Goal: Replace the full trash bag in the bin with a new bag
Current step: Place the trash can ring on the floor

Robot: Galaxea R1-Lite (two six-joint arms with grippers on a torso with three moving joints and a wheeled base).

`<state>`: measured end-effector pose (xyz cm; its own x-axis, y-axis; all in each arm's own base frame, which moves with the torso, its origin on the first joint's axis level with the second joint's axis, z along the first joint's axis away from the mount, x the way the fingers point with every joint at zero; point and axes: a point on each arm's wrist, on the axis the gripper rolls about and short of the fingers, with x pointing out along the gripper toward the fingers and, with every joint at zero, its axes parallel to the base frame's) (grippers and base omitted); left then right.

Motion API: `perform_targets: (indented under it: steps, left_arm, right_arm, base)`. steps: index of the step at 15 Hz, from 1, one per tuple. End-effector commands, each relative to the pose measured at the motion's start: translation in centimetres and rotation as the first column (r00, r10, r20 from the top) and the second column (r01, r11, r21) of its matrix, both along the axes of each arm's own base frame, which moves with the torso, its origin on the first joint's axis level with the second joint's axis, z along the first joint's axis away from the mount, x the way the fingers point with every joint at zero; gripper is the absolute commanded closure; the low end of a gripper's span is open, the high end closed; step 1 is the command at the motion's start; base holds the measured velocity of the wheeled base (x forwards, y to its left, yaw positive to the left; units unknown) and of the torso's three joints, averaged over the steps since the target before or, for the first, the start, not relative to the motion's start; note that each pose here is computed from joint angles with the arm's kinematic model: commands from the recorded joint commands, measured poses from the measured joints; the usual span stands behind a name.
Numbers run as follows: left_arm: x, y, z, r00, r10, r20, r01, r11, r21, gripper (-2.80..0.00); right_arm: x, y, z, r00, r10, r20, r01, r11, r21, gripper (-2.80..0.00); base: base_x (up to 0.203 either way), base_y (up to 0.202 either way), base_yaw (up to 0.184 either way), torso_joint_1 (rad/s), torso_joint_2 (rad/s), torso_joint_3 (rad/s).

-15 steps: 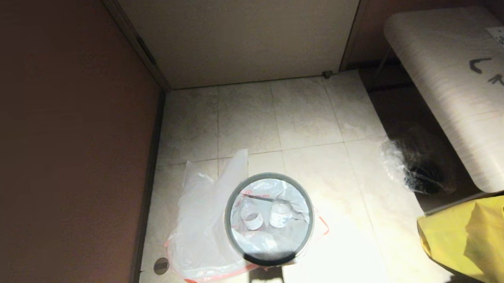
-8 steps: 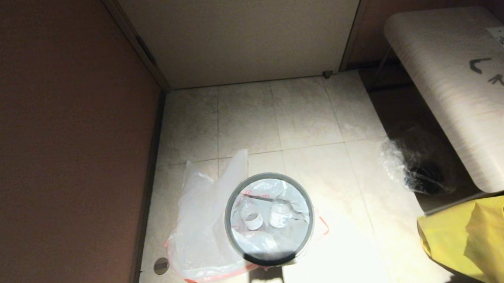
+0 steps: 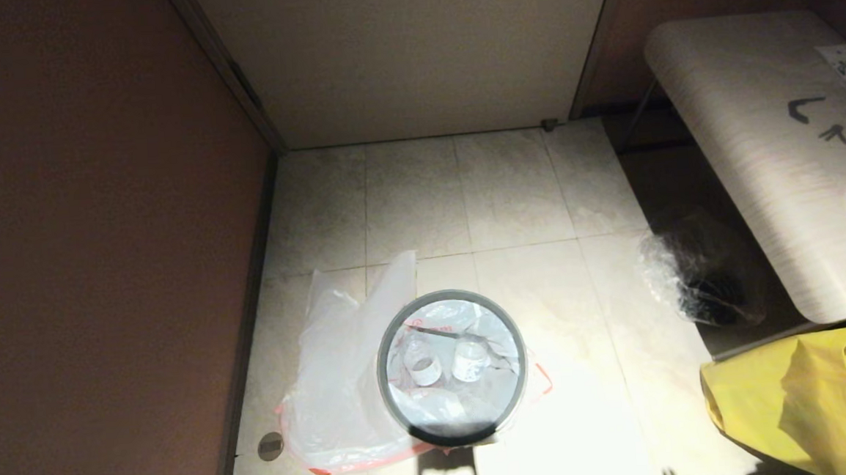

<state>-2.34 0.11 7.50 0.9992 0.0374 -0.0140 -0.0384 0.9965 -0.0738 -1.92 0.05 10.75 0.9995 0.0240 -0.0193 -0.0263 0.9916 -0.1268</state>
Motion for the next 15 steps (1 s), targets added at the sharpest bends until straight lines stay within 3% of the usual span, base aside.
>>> perform_targets:
  steps: [1,5,9,12,15]
  left_arm:
    - [0.0,0.0,0.0,1.0,0.001,-0.001,-0.001,1.0,-0.001,0.0]
    - [0.0,0.0,0.0,1.0,0.001,-0.001,-0.001,1.0,-0.001,0.0]
    - [0.0,0.0,0.0,1.0,0.001,-0.001,-0.001,1.0,-0.001,0.0]
    - [0.0,0.0,0.0,1.0,0.001,-0.001,-0.001,1.0,-0.001,0.0]
    - [0.0,0.0,0.0,1.0,0.001,-0.001,-0.001,1.0,-0.001,0.0]
  right_arm:
    - [1.2,0.0,1.7,0.997,0.002,-0.075,-0.003,1.0,-0.007,0.0]
    - [5.3,0.0,5.6,0.975,0.0,-0.224,-0.011,0.999,-0.049,0.0]
    - [12.4,0.9,7.8,0.94,0.007,-0.342,-0.044,0.994,-0.101,0.0]
    - [18.1,5.0,7.3,0.92,0.022,-0.392,-0.11,0.973,-0.203,0.0]
    - [23.5,9.5,5.3,0.905,-0.017,-0.425,-0.116,0.952,-0.284,0.0]
  base:
    - [0.0,0.0,0.0,0.0,0.0,0.0]
    - [0.0,0.0,0.0,0.0,0.0,0.0]
    - [0.0,0.0,0.0,0.0,0.0,0.0]
    - [0.0,0.0,0.0,0.0,0.0,0.0]
    - [0.0,0.0,0.0,0.0,0.0,0.0]
